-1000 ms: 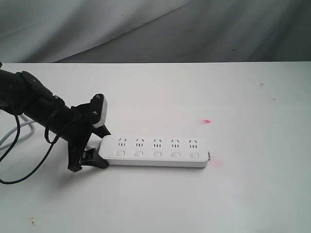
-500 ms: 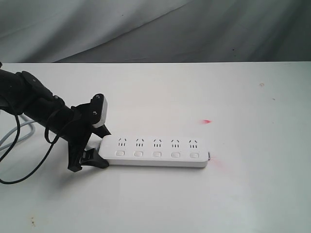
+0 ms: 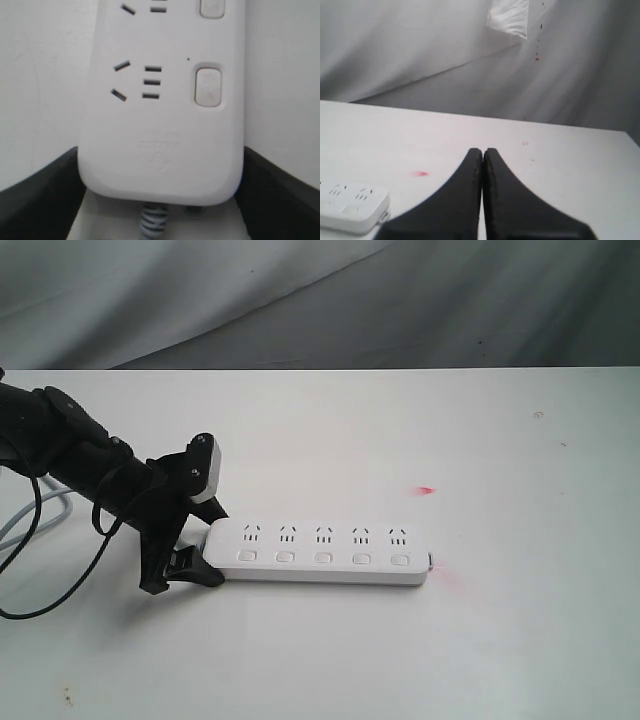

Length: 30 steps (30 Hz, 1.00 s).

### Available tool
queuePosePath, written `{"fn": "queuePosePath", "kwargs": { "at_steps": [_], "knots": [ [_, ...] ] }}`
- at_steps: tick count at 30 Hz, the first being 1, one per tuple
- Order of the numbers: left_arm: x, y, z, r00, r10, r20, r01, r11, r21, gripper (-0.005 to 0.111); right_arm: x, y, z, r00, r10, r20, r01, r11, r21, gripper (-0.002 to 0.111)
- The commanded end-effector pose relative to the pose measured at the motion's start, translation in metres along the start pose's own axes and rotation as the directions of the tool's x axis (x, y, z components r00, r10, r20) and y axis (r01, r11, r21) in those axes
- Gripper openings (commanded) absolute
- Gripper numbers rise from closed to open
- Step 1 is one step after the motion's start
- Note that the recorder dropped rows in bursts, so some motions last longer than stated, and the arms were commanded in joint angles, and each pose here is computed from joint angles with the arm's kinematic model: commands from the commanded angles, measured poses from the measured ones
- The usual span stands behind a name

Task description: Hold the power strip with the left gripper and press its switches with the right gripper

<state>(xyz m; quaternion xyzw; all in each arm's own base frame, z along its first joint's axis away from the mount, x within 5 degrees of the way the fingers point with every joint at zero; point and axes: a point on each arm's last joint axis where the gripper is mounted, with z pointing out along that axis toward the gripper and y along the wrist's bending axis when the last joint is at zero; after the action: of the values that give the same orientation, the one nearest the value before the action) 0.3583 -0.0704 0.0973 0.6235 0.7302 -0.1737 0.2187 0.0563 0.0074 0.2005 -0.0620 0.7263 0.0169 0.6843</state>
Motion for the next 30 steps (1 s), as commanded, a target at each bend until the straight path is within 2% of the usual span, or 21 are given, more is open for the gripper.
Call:
{"fn": "queuePosePath", "kwargs": {
  "at_steps": [1,4,30],
  "knots": [
    [0.001,0.0003,0.002,1.0,0.014,-0.015,-0.014,1.0,-0.005,0.055,0.0107,0.0021,-0.0008,0.994,-0.011,-0.107,0.009,1.0,-0.02,0.0],
    [0.001,0.0003,0.002,1.0,0.014,-0.015,-0.014,1.0,-0.005,0.055,0.0141,0.003,-0.0013,0.99,-0.012,-0.144,0.007,0.999,-0.031,0.0],
    [0.0012,0.0005,0.0025,1.0,0.01,-0.014,-0.01,1.0,-0.007,0.055,0.0141,0.003,-0.0013,0.99,-0.012,-0.144,0.007,0.999,-0.031,0.0]
  ]
}}
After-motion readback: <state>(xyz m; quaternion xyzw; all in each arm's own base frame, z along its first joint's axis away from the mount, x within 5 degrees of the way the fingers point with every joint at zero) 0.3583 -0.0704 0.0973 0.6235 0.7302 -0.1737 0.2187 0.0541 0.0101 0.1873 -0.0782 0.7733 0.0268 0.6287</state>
